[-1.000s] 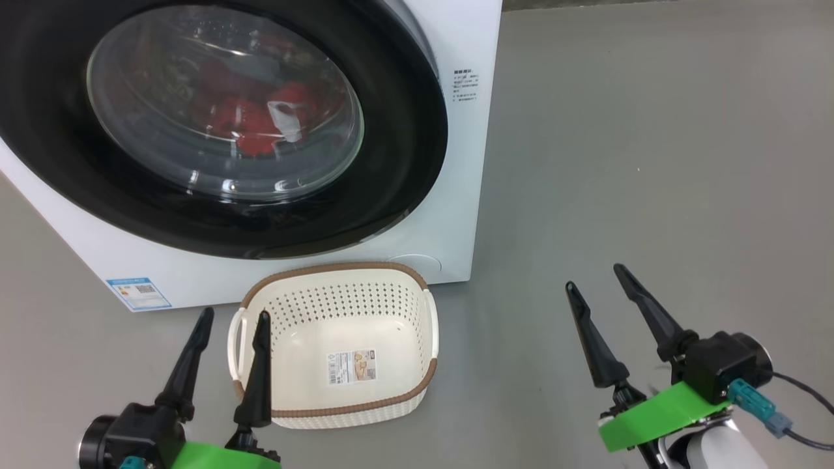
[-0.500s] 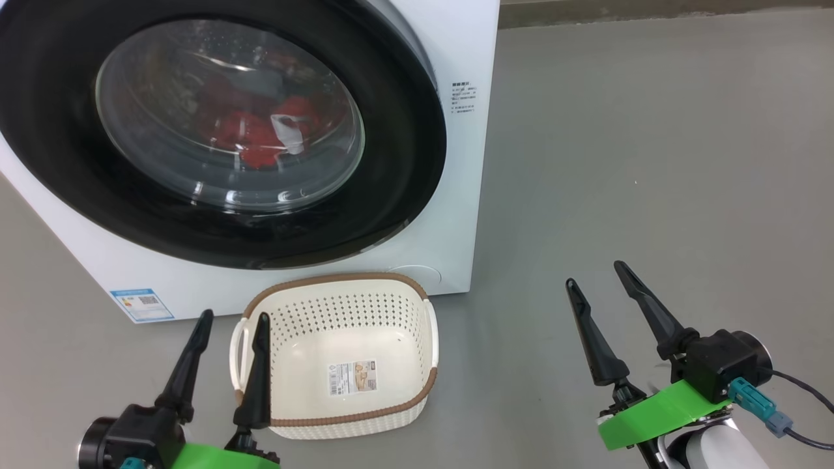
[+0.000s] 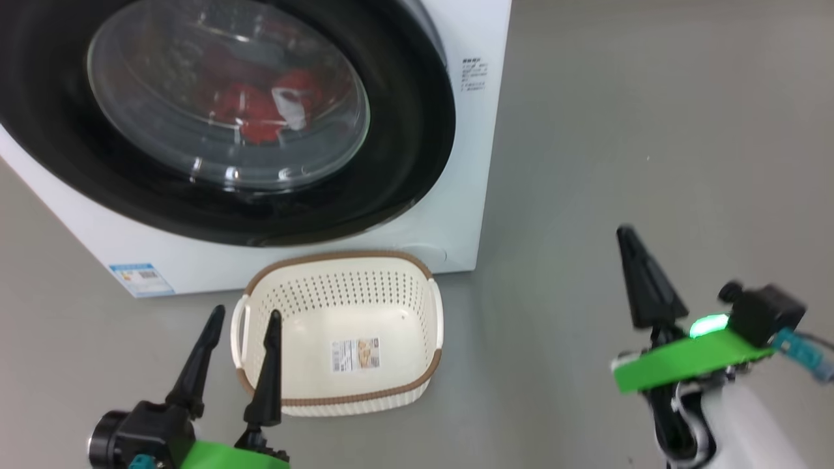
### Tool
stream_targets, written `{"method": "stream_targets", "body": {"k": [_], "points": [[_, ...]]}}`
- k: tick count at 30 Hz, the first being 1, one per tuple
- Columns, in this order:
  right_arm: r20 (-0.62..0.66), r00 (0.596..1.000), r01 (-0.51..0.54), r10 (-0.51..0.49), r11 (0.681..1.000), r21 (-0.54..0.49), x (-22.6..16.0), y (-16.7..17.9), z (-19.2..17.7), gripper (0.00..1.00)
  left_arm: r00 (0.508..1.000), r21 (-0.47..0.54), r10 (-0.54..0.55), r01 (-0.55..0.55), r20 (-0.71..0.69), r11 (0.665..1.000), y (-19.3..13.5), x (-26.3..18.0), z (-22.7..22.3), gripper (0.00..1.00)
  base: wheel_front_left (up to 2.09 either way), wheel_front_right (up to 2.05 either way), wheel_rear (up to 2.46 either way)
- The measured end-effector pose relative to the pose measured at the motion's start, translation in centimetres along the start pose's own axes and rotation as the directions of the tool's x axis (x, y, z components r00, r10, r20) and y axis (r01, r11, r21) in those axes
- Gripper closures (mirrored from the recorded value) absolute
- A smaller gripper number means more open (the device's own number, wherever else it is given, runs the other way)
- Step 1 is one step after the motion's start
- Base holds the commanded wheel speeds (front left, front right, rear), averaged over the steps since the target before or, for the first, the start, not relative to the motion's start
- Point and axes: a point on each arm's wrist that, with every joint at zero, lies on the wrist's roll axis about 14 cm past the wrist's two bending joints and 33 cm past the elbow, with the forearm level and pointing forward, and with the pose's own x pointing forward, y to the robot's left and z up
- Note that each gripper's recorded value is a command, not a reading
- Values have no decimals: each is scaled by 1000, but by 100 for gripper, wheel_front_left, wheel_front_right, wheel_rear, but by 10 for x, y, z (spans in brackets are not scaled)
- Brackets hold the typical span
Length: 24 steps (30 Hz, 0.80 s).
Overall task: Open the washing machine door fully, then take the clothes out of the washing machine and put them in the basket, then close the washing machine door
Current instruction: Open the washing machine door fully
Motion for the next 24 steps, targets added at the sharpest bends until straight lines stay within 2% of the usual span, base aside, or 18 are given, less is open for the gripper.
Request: {"method": "stream_targets", "body": {"k": [5,9,14,18,24], "points": [[1,1000,9,-10,991,135,25,1,-5,100,1000,0,-1,1,-5,1000,1,9,-4,0,0,0,0],[-29,1000,16,-8,964,266,44,5,-18,100,1000,1,-1,1,-14,1000,2,16,-9,0,0,0,0],[-63,998,23,4,902,430,72,4,-24,100,999,2,-2,2,-32,1000,2,24,-18,0,0,0,0],[-98,995,26,32,840,542,96,1,-23,100,999,3,0,0,-43,1000,3,32,-25,0,0,0,0],[-199,973,40,115,768,640,122,3,-39,100,998,-4,5,-5,-67,1000,5,43,-39,0,0,0,0]]}}
